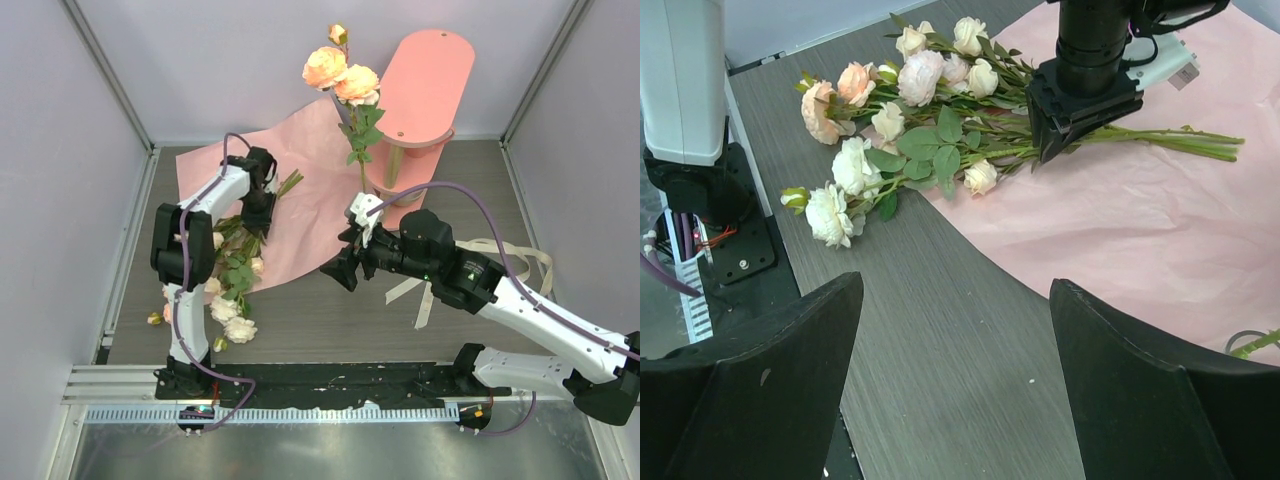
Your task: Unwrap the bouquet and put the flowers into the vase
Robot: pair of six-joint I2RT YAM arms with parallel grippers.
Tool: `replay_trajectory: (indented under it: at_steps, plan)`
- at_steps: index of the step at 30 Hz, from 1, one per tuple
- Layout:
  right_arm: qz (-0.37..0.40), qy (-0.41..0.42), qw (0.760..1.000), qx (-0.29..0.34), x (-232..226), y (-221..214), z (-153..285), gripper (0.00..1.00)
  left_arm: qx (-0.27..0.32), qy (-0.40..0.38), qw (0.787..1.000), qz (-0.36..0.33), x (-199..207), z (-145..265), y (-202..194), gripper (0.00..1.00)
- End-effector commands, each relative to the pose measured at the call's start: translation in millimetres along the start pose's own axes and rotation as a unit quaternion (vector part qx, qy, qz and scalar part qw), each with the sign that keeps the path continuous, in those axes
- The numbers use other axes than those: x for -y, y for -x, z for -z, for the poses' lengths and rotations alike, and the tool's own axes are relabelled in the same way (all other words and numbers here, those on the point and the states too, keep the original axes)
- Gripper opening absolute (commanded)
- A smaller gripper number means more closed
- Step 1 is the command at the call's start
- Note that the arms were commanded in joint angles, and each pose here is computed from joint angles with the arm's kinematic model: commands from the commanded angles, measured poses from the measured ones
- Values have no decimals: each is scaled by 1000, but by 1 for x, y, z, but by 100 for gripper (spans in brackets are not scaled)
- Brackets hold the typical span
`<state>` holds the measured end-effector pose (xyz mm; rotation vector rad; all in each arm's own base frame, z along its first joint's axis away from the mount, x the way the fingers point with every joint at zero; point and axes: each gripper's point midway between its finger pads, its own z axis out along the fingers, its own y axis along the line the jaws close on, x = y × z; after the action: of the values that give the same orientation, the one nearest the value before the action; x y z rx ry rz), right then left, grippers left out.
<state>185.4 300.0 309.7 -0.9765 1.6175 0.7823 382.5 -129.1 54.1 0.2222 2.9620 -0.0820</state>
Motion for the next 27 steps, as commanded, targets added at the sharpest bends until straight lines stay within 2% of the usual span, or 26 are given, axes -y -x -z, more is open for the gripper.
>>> replay_trajectory:
  at_steps: [1,7,13,18,24,27]
  plan:
    - [2,3,1000,24,-2,11,-3,81,12,-2,1000,-1,-6,5,11,31]
    - [0,3,1000,24,-2,9,-3,81,40,-8,999,8,-6,14,20,30]
    - [-4,5,1000,23,-4,8,-4,81,22,-19,1000,11,-5,-1,16,28]
    - [-6,5,1000,24,-4,6,-7,81,15,-29,999,13,-1,-8,15,19]
    - [-10,8,1000,20,-6,4,-12,81,15,-18,1000,14,-5,-10,15,16]
    - [-11,10,1000,19,-8,3,-14,81,15,-13,1000,13,-6,-9,15,10]
